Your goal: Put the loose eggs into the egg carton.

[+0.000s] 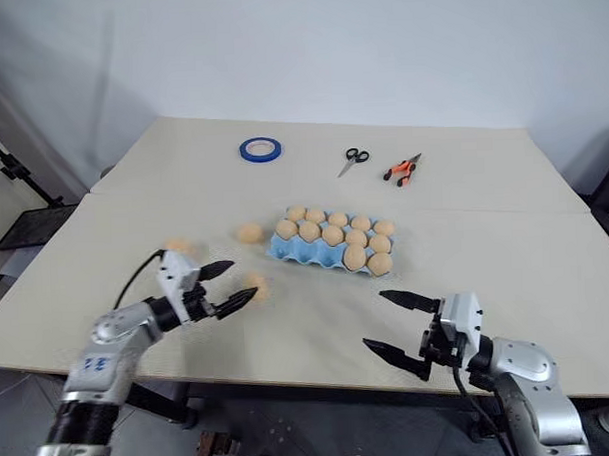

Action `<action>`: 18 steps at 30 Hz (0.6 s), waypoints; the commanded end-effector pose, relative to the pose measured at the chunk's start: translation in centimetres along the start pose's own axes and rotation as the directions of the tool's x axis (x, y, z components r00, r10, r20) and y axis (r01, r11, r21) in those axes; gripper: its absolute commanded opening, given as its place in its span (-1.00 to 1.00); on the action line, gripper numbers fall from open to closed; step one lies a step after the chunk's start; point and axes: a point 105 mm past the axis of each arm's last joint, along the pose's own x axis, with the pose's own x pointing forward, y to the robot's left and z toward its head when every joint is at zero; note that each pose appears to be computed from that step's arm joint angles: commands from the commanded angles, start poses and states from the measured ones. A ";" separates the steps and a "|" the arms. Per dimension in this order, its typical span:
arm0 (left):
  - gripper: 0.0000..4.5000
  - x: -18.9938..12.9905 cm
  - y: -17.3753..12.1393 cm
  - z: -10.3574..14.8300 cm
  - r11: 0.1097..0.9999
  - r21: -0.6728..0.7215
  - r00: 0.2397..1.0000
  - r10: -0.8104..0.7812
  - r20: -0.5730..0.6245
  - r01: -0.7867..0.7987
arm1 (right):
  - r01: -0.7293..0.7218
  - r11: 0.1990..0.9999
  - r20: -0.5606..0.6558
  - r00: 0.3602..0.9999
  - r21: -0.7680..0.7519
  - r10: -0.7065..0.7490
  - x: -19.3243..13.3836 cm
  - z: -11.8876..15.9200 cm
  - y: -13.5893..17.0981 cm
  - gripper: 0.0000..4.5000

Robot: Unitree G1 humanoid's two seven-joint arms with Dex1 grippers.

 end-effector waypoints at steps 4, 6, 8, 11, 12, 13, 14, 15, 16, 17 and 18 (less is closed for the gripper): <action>0.92 1.8 -0.2 -1.2 1.000 0.027 0.999 -0.015 -0.043 0.016 | 0.049 0.998 0.046 0.998 -0.045 -0.047 0.8 0.6 -0.5 1.00; 0.72 2.3 -0.1 -0.9 1.000 0.024 0.999 -0.010 -0.033 0.011 | 0.060 0.997 0.052 0.997 -0.047 -0.057 1.0 0.6 -0.6 1.00; 0.43 2.6 0.2 -0.5 1.000 0.030 1.000 -0.004 -0.016 0.004 | 0.069 0.996 0.057 0.996 -0.049 -0.066 1.1 0.8 -0.6 1.00; 0.06 3.4 -0.2 0.8 0.996 0.076 0.998 -0.053 0.019 0.052 | 0.078 0.996 0.043 0.996 -0.045 -0.076 0.7 0.7 -0.7 1.00; 0.03 3.9 -0.5 1.5 0.994 0.087 0.997 -0.075 0.032 0.072 | 0.081 0.996 0.035 0.996 -0.044 -0.079 0.5 0.6 -0.7 1.00; 0.02 4.4 -1.0 2.4 0.989 0.097 0.992 -0.113 0.052 0.108 | 0.084 0.996 0.028 0.996 -0.043 -0.083 0.4 0.6 -0.7 1.00; 0.01 5.1 -1.6 3.1 0.984 0.106 0.987 -0.151 0.061 0.144 | 0.089 0.995 0.022 0.996 -0.044 -0.088 0.2 0.6 -0.7 1.00; 0.01 5.7 -2.1 3.6 0.978 0.113 0.981 -0.183 0.066 0.175 | 0.094 0.995 0.017 0.995 -0.046 -0.093 0.1 0.6 -0.8 1.00; 0.01 6.4 -2.7 4.2 0.970 0.121 0.973 -0.221 0.071 0.212 | 0.102 0.994 0.015 0.995 -0.047 -0.102 0.0 0.6 -0.9 1.00; 0.01 7.2 -3.3 4.6 0.962 0.131 0.965 -0.252 0.073 0.241 | 0.113 0.992 0.013 0.994 -0.048 -0.112 -0.1 0.7 -1.1 1.00; 0.01 7.9 -3.6 5.0 0.957 0.137 0.960 -0.269 0.072 0.257 | 0.122 0.991 0.012 0.993 -0.050 -0.122 -0.1 0.7 -1.2 1.00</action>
